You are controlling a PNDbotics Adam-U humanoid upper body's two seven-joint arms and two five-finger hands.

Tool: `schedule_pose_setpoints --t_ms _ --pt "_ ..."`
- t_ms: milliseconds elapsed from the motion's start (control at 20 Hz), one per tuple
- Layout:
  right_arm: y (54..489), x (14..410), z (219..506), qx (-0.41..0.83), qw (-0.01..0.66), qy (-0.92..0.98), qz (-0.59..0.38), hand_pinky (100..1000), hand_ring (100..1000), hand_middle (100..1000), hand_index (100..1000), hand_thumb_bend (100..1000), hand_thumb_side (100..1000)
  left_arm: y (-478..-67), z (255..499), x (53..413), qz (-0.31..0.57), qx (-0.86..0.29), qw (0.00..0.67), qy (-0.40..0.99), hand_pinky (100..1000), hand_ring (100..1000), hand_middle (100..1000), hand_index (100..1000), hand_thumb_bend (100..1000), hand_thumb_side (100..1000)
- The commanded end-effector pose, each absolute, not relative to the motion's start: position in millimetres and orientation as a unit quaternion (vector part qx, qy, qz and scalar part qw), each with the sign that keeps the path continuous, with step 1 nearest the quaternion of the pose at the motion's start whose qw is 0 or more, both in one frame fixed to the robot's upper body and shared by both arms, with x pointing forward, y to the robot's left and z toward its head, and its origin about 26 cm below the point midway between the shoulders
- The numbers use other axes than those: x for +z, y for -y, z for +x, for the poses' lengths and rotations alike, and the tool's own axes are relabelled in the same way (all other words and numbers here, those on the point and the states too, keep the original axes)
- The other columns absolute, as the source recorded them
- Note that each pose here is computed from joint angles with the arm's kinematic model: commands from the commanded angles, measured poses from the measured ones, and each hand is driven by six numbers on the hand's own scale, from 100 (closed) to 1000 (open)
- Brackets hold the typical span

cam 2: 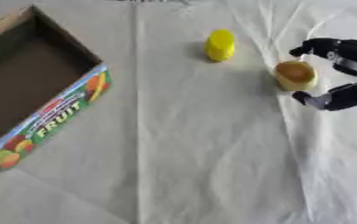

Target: Pick up objects on the table and place them in the box.

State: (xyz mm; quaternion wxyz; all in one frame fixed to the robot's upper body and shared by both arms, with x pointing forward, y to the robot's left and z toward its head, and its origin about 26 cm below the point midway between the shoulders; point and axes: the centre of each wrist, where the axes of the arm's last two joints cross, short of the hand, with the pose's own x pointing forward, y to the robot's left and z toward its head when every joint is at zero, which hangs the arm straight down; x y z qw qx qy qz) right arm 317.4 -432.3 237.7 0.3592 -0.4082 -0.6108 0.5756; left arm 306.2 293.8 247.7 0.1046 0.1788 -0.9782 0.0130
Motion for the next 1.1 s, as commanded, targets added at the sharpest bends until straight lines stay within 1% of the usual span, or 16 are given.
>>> schedule_pose_setpoints --t_ms 50,150,300,550,700,800,850,1100 --pt "437.2 249.9 317.3 0.575 0.343 0.602 -0.435 954 1000 874 946 366 446 -293.4 303.2 255.1 0.176 0.008 0.091 0.98 789 790 790 863 100 300" --pt "439.4 248.5 317.9 0.577 0.343 0.596 -0.439 953 1000 876 948 382 461 -293.3 303.2 254.8 0.175 0.007 0.092 0.98 789 790 790 863 100 302" --pt "444.2 246.0 319.5 0.577 0.349 0.59 -0.444 951 1000 872 946 373 458 -293.1 303.2 254.6 0.174 0.007 0.093 0.98 789 790 790 862 100 304" --pt "451.0 242.9 323.1 0.571 0.361 0.585 -0.449 946 1000 863 942 330 445 -292.5 303.3 254.3 0.173 0.006 0.094 0.98 789 791 789 862 100 309" --pt "456.0 241.1 325.2 0.564 0.371 0.583 -0.452 939 1000 850 939 273 420 -292.2 303.4 254.6 0.172 0.006 0.093 0.981 789 791 788 862 100 310" --pt "458.5 240.1 326.2 0.56 0.376 0.584 -0.451 939 1000 850 939 273 420 -292.2 303.4 254.7 0.171 0.006 0.094 0.981 789 791 788 862 100 310" --pt "459.3 239.9 326.5 0.559 0.378 0.584 -0.451 928 1000 840 933 201 383 -292.2 303.4 254.7 0.171 0.006 0.094 0.981 789 792 786 861 100 316" --pt "462.9 237.5 329.1 0.55 0.388 0.589 -0.447 924 1000 844 926 190 385 -291.6 303.5 254.2 0.171 0.005 0.096 0.981 789 792 785 861 100 320"
